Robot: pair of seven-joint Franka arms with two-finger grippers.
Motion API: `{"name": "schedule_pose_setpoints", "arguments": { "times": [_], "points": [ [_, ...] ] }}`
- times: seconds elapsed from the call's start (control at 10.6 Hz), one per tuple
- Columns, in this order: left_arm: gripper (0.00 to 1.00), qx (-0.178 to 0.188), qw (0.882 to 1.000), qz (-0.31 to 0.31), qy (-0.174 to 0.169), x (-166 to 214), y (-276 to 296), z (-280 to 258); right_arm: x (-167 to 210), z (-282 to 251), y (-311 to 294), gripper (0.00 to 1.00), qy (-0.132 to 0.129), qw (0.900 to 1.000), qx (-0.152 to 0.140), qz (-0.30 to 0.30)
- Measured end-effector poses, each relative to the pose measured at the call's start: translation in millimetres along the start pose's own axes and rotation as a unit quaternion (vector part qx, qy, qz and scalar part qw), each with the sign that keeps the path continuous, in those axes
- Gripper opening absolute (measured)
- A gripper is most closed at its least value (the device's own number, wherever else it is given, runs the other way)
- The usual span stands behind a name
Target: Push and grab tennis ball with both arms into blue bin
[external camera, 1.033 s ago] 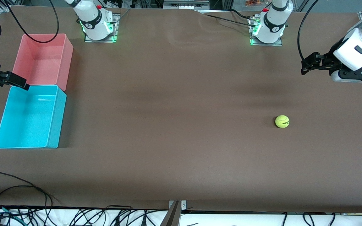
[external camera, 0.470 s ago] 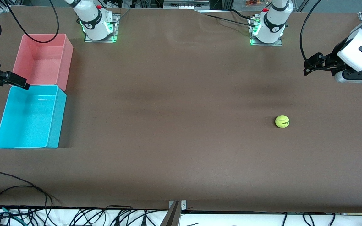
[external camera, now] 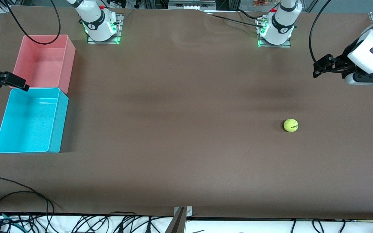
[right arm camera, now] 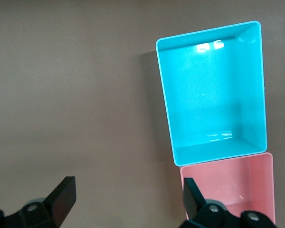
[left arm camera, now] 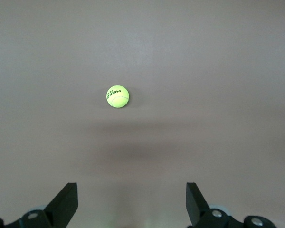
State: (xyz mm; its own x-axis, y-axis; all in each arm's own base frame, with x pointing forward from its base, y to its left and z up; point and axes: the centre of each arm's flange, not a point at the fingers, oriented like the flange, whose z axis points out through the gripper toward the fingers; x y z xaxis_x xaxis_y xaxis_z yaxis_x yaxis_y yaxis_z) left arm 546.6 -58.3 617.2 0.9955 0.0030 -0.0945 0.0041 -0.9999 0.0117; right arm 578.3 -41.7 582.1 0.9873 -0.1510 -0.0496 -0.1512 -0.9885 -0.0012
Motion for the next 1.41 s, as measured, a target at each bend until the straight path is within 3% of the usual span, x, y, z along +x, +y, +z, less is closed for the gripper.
{"name": "schedule_pose_setpoints", "arguments": {
  "times": [1.41],
  "points": [
    [1.0, 0.0, 1.0, 0.0, 0.0, 0.1, -0.5, 0.0, 1.4, 3.7, 0.1, 1.0, -0.004, 1.0, 0.0, 0.0]
  ]
}}
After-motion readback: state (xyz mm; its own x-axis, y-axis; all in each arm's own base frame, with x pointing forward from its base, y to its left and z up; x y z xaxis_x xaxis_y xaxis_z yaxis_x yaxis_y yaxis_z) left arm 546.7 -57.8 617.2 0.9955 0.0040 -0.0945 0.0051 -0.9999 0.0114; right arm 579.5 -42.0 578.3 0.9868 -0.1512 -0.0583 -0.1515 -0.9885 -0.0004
